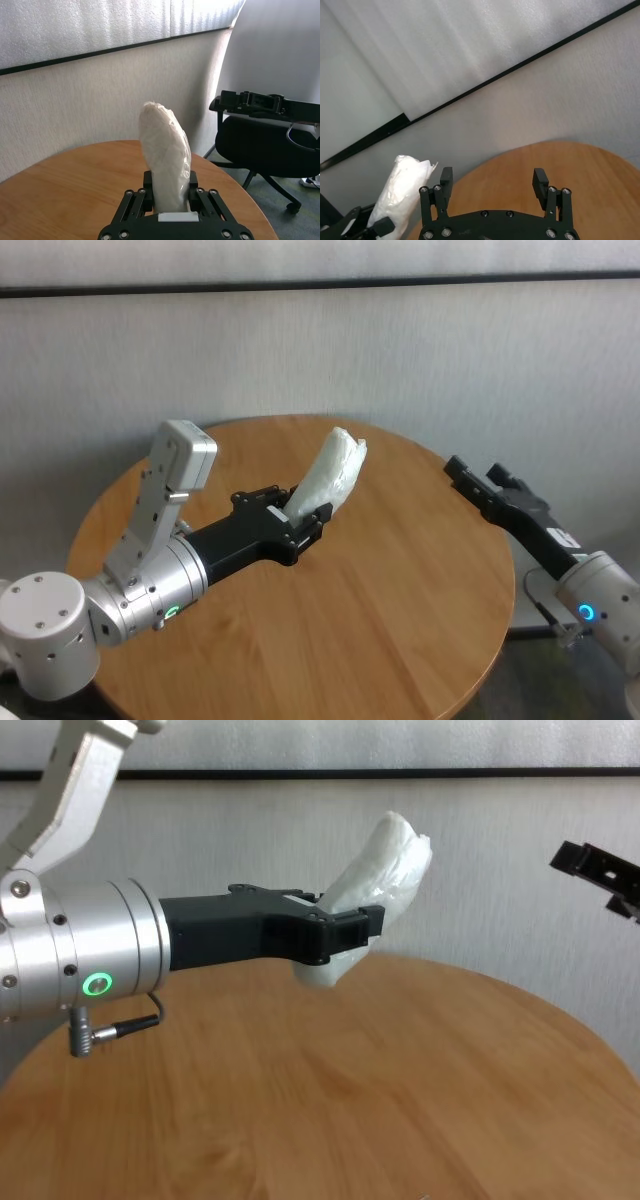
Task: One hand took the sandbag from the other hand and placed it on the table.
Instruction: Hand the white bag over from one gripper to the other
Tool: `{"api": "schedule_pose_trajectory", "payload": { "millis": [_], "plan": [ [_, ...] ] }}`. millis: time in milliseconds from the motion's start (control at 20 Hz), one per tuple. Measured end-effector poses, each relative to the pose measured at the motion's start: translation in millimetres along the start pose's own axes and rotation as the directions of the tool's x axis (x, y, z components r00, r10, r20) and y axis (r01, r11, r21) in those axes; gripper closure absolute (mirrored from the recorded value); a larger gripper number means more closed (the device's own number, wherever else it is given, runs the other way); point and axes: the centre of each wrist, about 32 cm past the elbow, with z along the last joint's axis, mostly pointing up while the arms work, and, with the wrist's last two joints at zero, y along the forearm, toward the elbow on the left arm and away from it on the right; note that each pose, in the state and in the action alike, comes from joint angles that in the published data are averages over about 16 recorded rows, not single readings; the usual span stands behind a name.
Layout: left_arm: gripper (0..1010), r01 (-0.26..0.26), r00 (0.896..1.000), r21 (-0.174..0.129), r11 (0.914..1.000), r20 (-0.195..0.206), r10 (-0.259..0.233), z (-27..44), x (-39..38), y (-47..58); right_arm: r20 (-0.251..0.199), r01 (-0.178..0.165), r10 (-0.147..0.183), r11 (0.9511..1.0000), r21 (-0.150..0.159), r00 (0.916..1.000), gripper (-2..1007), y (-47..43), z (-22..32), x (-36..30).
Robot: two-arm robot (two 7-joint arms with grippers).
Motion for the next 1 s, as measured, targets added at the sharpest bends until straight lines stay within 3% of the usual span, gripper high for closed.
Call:
{"api": "schedule_pose_trajectory", "payload": {
  "millis": [150,350,1000],
  "plan": [
    [599,0.0,1.0,0.0,1.0,0.0,0.0,0.0,0.0,0.0,-0.056,-0.013,0.013,0.9999,-0.004,0.9983,4,3.0,0.4,-2.6],
    [599,0.0,1.0,0.0,1.0,0.0,0.0,0.0,0.0,0.0,-0.096,-0.023,0.022,0.9996,-0.014,0.9951,4,6.2,-0.2,-4.2],
    [599,0.0,1.0,0.0,1.0,0.0,0.0,0.0,0.0,0.0,-0.127,-0.027,0.021,0.9985,-0.048,0.9917,4,9.0,-1.8,-3.8]
  ]
}}
